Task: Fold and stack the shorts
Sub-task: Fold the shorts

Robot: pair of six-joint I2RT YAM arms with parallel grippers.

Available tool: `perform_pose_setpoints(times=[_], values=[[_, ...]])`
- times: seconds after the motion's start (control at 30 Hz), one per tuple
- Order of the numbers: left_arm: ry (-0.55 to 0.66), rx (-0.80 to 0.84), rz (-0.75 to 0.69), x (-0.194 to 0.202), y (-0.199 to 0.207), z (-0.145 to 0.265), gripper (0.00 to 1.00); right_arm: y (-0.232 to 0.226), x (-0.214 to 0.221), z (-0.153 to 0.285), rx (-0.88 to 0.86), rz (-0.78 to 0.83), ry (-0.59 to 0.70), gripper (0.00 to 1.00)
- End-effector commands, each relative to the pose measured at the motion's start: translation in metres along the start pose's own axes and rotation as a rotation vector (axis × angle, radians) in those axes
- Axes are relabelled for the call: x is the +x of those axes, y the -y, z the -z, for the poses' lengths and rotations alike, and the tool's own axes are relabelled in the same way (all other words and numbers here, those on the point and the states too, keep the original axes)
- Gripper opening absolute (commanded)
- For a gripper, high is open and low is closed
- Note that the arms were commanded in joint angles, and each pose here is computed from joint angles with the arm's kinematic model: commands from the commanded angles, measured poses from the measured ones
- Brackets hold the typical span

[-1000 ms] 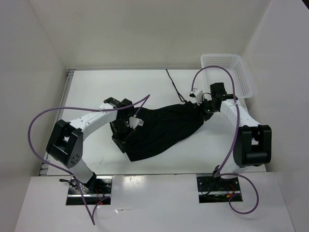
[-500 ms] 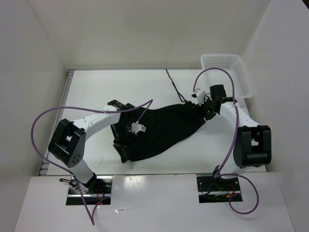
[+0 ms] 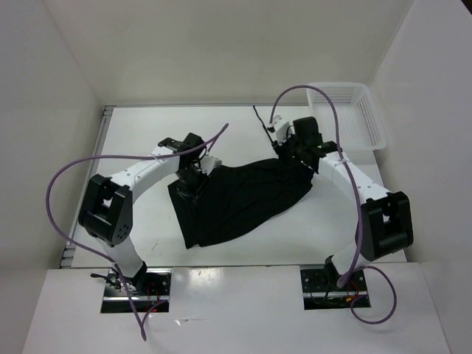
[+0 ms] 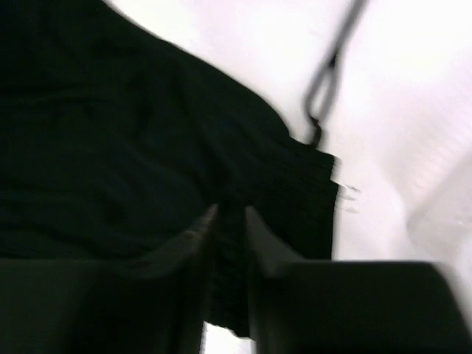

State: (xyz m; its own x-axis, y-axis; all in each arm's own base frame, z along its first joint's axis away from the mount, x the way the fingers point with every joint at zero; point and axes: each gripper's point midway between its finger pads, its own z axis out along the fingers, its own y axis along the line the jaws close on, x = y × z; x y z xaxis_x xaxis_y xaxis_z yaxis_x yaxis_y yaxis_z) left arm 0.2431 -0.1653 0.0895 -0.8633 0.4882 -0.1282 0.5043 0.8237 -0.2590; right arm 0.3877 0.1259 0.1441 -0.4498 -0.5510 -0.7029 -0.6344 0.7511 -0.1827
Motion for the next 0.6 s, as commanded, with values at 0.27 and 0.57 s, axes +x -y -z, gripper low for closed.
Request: perform_pose_setpoints(times=[0.27, 0.57], values=[[0.032, -0.205, 0.084, -0.038, -0.091, -0.069, 0.49, -0.039, 0.048, -0.068, -0.083, -0.217, -0.141, 0.14], [0.121, -0.339, 0.214, -0.104, -0.189, -0.081, 0.49, -0.063, 0.057, -0.117, -0.067, -0.360, -0.226, 0.13]])
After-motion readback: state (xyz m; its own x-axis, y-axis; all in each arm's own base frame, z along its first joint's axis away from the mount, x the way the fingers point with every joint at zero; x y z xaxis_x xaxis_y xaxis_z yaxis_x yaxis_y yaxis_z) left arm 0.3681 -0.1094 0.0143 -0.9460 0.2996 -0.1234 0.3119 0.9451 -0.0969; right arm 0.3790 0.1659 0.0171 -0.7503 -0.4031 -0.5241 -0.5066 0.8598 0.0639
